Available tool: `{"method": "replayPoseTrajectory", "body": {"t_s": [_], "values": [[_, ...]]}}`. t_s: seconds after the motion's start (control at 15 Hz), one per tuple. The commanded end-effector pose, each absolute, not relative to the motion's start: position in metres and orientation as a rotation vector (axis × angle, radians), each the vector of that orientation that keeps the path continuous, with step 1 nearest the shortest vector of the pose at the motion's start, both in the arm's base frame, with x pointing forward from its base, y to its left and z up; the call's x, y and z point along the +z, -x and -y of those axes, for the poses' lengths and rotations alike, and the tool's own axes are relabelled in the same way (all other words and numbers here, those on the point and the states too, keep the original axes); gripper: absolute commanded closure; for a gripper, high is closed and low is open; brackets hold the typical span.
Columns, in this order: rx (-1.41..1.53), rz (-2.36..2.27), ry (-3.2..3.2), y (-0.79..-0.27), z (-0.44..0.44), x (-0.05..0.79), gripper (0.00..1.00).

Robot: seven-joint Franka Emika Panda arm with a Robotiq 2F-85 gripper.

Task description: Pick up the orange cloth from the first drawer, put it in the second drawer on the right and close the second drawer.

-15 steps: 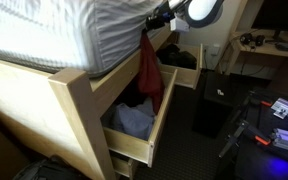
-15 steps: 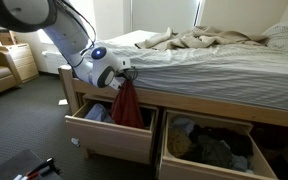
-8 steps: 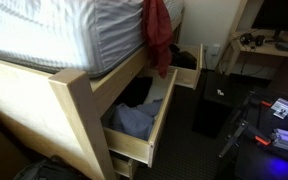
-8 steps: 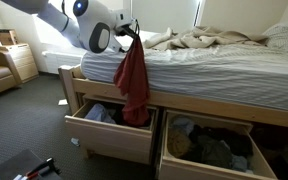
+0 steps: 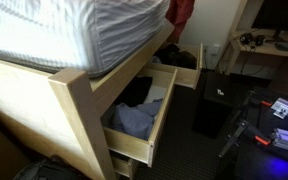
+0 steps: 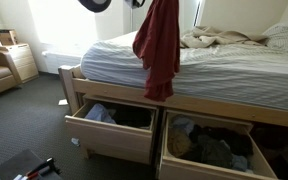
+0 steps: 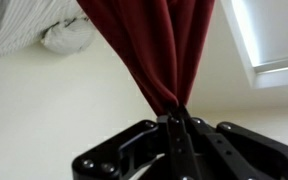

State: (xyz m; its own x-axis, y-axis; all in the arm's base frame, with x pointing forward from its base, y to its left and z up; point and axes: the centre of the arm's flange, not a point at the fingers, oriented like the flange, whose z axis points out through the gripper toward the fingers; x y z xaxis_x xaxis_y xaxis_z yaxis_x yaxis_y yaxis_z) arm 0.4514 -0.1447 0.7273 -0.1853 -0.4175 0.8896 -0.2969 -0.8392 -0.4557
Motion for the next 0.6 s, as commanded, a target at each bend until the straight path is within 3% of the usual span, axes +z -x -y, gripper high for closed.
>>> {"method": "replayPoseTrajectory", "body": {"t_s": [0.0,0.27,0.53], "values": [[-2.327,-1.084,1.858,-0.463,0.240,0.761,1.00],[-2.346,-1.144,1.873,-0.498,0.324,0.719,1.00],[-1.994,-1.117,1.993,-0.577,0.331,0.628,1.00]]}}
